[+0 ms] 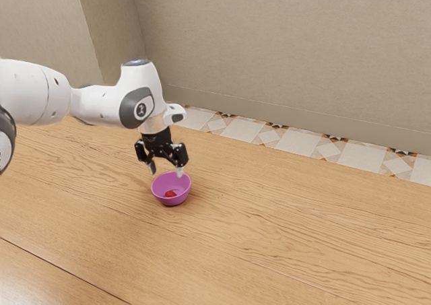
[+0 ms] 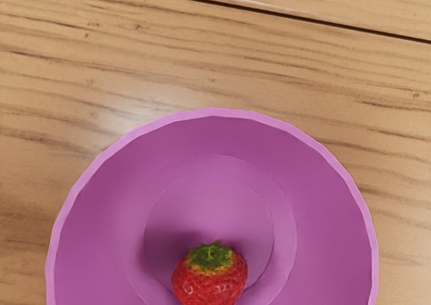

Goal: Take strawberry from the bowl

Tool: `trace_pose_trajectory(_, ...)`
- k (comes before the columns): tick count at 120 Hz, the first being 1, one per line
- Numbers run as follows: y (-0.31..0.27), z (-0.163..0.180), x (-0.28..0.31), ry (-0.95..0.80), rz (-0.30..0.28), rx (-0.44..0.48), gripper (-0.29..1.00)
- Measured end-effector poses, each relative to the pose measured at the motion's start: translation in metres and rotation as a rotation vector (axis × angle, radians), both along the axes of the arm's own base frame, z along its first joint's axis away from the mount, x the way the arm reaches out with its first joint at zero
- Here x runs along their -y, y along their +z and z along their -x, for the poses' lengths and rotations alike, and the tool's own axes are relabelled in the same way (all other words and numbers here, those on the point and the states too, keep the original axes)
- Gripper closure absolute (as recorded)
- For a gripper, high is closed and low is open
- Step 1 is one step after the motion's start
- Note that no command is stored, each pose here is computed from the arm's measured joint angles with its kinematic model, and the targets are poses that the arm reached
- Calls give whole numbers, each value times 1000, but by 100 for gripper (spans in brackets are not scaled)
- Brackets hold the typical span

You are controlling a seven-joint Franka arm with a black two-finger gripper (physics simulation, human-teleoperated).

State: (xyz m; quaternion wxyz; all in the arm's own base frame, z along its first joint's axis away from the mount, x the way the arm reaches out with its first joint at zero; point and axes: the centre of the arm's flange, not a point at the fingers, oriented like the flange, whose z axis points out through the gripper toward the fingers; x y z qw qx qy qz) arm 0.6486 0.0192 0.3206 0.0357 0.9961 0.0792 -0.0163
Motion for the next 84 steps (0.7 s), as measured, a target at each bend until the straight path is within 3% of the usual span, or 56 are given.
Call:
trace_pose_trajectory(30,-35,0,5,14,5,-39,34)
trace_pose_trajectory(84,-63,3,2,43,4,-66,40)
